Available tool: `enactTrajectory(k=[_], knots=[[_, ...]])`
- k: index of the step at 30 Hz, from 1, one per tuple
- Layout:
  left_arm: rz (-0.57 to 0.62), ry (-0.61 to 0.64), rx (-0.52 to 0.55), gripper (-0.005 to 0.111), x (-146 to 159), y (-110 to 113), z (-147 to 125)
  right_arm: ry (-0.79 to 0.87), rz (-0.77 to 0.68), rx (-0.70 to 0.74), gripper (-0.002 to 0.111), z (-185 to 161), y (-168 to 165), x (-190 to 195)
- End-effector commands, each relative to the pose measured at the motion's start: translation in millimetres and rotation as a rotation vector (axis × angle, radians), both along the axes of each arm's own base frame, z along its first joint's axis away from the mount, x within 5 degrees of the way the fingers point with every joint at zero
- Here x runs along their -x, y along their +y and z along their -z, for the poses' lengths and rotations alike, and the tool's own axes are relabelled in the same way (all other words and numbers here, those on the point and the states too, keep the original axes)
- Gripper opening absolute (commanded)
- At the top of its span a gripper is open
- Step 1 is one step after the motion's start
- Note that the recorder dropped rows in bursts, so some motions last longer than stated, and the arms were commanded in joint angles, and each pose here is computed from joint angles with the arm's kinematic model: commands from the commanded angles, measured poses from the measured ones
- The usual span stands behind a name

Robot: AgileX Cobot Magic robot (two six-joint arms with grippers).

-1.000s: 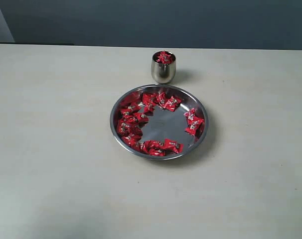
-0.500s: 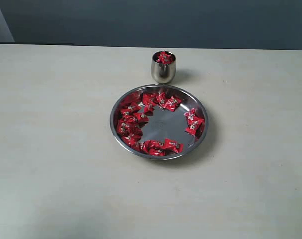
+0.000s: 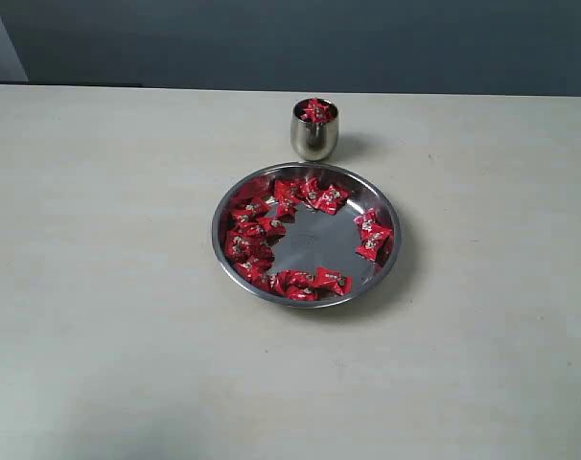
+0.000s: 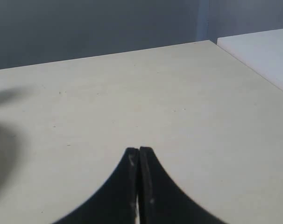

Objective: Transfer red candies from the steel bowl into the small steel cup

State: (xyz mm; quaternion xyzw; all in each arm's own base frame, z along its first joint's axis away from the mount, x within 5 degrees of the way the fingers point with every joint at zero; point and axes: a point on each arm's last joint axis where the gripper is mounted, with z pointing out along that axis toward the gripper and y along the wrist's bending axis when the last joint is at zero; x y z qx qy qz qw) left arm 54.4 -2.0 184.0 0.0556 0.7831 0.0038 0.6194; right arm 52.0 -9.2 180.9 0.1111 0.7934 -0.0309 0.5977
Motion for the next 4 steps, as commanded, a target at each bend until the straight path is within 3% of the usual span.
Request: enactTrajectory(k=[1, 4], knots=[[0.003, -0.014, 0.008, 0.000, 0.1, -0.3, -1.4, -0.008, 0.007, 0.009, -0.001, 0.5, -0.6, 0.0], [0.003, -0.014, 0.008, 0.000, 0.1, -0.3, -1.4, -0.008, 0.007, 0.009, -0.001, 0.5, -0.6, 0.0]])
